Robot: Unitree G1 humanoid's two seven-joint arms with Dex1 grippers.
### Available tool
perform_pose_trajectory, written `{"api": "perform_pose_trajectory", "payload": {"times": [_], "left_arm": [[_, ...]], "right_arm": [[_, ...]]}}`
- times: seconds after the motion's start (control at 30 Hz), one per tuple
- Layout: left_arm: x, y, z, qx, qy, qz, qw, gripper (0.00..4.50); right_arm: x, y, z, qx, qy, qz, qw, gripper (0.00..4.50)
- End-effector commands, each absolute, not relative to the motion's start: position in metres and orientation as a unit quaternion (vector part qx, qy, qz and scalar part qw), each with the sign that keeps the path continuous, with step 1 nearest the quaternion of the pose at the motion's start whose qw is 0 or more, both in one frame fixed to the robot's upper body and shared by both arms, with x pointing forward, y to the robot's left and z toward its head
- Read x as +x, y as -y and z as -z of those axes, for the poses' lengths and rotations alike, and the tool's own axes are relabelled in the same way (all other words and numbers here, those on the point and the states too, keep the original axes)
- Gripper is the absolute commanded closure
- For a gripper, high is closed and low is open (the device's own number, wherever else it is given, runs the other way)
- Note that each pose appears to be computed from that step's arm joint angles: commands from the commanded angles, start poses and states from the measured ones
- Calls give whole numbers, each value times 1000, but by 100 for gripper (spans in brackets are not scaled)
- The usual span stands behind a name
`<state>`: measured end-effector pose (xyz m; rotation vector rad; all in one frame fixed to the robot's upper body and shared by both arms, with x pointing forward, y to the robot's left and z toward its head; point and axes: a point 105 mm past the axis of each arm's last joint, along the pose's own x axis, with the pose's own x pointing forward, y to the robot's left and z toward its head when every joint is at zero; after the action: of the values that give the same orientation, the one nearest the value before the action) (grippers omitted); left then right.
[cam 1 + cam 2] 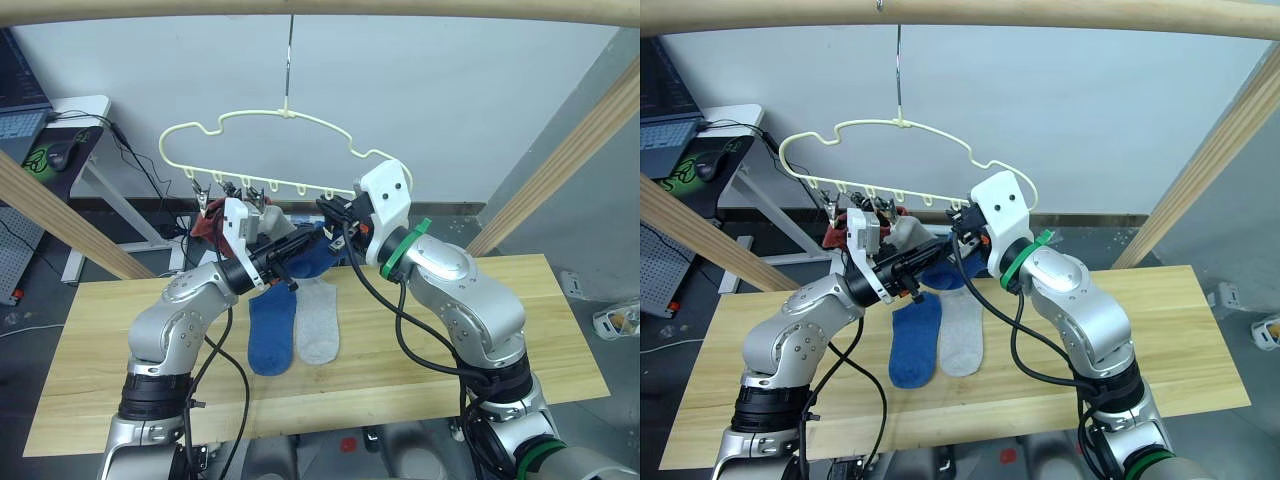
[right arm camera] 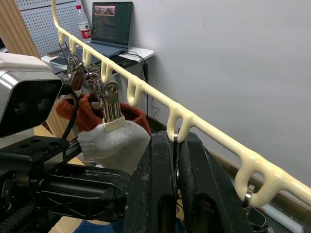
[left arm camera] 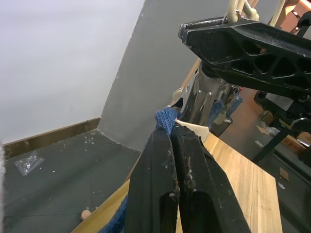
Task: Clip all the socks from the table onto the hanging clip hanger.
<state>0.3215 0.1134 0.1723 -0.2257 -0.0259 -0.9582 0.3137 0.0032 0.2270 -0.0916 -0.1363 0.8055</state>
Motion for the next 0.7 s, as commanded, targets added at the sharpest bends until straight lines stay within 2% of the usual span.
{"api": "perform_pose_trajectory", "payload": {"times": [0.03,0.2,0.47,0.57,0.7], "left_arm": [[317,-112,-190,-100,46,473,874,450],[316,-111,-189,-98,44,472,875,450],[316,-112,-187,-96,40,461,881,450],[317,-113,-187,-94,35,458,883,391],[313,-113,-183,-82,26,465,881,273]], "right_arm": [[302,-11,-237,-39,90,-417,903,359],[300,-12,-237,-45,87,-426,899,173],[290,0,-233,-60,76,-460,883,173],[286,7,-232,-67,70,-472,876,169],[281,15,-230,-81,63,-482,870,169]]}}
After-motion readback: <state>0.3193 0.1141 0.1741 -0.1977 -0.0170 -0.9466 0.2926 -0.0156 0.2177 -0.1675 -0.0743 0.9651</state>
